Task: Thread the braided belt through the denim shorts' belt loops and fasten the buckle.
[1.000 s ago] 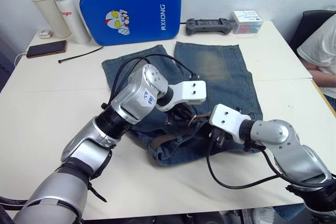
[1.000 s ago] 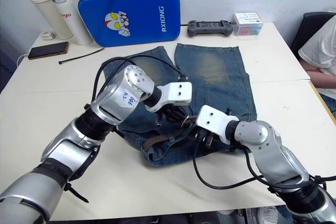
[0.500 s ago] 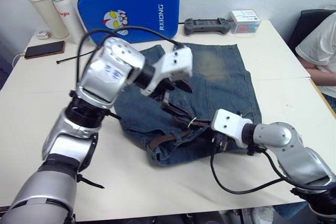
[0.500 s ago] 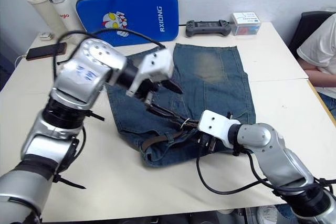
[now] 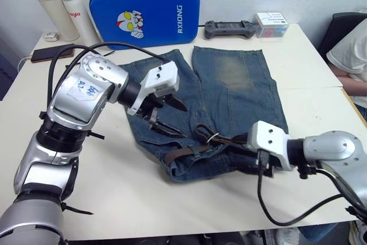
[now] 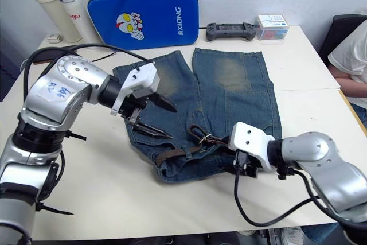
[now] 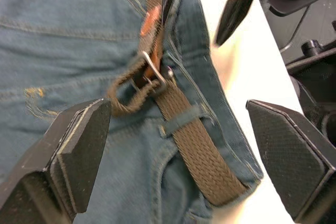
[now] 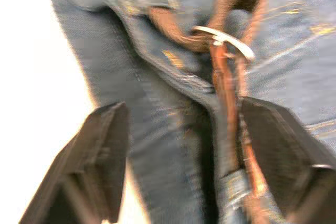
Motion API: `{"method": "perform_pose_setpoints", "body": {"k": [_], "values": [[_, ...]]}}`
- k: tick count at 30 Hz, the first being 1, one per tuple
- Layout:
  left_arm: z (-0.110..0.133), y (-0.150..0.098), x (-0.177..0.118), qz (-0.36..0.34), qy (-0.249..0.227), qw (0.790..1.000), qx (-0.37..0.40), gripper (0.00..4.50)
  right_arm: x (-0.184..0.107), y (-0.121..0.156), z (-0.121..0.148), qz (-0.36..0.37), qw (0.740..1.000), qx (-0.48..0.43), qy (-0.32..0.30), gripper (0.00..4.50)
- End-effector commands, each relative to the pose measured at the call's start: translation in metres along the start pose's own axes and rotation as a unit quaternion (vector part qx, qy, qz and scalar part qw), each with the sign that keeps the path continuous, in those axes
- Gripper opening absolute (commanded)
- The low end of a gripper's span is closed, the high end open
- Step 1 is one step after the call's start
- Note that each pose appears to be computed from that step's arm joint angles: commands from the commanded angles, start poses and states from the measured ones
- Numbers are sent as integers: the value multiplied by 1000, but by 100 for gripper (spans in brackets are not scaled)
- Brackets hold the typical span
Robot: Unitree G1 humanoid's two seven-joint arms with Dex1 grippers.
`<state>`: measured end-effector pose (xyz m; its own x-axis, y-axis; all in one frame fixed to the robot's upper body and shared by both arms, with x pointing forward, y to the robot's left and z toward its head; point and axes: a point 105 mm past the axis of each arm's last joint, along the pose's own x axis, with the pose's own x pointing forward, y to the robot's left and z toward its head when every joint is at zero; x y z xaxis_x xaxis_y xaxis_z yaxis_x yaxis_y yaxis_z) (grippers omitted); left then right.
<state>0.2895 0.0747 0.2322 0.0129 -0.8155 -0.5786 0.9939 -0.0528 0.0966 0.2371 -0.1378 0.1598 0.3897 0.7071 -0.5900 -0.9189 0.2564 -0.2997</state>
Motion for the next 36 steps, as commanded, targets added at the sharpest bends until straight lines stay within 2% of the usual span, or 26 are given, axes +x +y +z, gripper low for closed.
{"method": "perform_pose_setpoints", "body": {"k": [1,7,11,12,13,16,19,21,25,36], "values": [[-12,-17,-1,-30,18,999,21,450,-25,10,14,33,999,33,-14,446],[-27,-5,24,-8,22,1000,5,450,-41,10,30,40,995,82,-40,446],[-36,0,43,-8,15,1000,-18,350,-47,5,38,23,995,84,-52,450],[-38,0,49,-9,11,1000,-26,298,-49,4,40,16,995,86,-55,450],[-40,1,52,-9,9,999,-31,273,-50,3,41,12,994,87,-57,450],[-50,-5,65,-28,18,999,-35,152,-56,-5,42,-18,994,91,-56,450],[-59,-8,73,-36,26,998,-38,17,-61,-13,41,-42,994,92,-50,450],[-85,-16,80,-47,70,996,-30,8,-66,-20,39,-64,993,93,-46,450],[-108,-33,86,-72,91,993,-36,8,-65,-26,31,-90,992,81,-22,450],[-106,-27,90,-42,75,995,-42,8,-17,-29,0,-97,995,23,6,450]]}}
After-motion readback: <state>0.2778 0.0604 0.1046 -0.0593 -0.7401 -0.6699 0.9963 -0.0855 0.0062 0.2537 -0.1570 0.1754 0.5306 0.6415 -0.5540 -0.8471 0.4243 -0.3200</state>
